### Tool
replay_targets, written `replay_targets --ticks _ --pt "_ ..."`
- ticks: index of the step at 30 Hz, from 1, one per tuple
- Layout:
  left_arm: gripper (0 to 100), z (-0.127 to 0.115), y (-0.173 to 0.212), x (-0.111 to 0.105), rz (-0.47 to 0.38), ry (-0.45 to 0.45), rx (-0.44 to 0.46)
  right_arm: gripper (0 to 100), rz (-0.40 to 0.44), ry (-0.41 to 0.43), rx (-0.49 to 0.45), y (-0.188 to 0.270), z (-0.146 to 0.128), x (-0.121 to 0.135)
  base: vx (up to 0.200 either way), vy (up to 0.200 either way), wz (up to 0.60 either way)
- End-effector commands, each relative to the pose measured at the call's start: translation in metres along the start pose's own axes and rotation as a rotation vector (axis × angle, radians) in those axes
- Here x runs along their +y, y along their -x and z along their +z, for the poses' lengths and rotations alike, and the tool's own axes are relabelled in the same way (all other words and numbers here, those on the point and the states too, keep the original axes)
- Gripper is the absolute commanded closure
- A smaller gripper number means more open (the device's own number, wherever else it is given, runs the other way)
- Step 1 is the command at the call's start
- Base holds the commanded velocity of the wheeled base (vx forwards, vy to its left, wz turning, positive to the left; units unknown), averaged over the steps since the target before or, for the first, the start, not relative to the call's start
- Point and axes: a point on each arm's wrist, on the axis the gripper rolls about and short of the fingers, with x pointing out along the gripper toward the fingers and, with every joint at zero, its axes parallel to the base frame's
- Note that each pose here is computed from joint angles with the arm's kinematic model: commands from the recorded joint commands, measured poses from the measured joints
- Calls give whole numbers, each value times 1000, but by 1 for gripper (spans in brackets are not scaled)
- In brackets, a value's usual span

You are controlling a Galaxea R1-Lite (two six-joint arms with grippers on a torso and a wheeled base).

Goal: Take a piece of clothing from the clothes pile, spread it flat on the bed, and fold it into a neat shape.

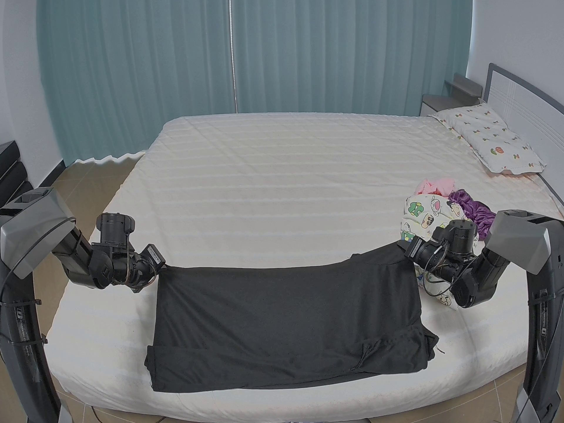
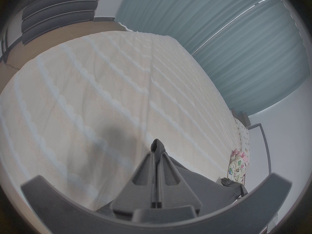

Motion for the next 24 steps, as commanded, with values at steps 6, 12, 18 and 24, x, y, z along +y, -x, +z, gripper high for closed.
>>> replay_targets --ticks 6,12,18,24 --pt "100 -2 11 3 12 -27 1 100 18 -6 34 23 2 6 0 0 0" --pt "100 -7 23 0 9 -51 7 100 35 -12 62 41 1 8 0 0 0" --pt "100 -24 39 8 43 -133 47 100 40 -18 115 69 -2 5 0 0 0" --pt "100 -39 49 19 61 -160 72 100 30 25 146 85 -14 -1 0 0 0"
